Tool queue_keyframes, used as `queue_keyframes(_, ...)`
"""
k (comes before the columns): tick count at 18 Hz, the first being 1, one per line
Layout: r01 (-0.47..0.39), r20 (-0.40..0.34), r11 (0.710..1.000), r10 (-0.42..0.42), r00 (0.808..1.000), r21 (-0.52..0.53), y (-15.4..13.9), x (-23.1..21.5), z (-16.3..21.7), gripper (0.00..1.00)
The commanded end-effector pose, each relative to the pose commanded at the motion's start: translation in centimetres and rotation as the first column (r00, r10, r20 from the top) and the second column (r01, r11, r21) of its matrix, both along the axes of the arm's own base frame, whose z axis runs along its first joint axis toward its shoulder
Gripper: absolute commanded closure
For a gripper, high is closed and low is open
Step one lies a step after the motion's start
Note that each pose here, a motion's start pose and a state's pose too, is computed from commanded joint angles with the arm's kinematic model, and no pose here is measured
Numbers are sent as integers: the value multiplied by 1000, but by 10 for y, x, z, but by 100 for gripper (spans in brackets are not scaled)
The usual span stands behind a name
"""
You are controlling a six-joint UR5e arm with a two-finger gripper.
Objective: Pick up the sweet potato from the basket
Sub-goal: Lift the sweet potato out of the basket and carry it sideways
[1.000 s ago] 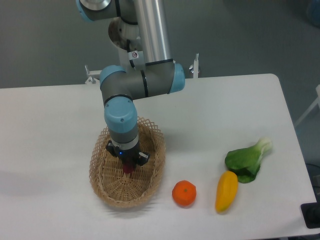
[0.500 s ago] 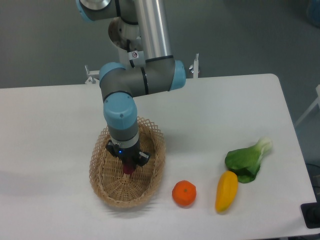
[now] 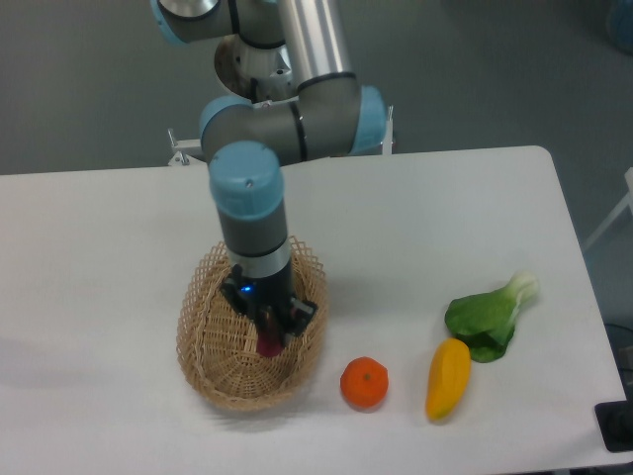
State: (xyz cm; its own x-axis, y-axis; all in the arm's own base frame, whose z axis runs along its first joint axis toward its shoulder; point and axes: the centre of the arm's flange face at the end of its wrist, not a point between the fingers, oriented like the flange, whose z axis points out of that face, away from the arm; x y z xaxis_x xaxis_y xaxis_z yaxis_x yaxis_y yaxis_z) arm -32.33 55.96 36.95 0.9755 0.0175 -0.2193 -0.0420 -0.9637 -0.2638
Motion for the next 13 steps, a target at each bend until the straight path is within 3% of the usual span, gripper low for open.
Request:
queue_keyframes(5, 6, -40, 1000, -6, 999, 7, -42, -42, 23, 64)
queue_keyframes(13, 67, -3, 992, -68, 998, -102, -112, -91, 34, 63)
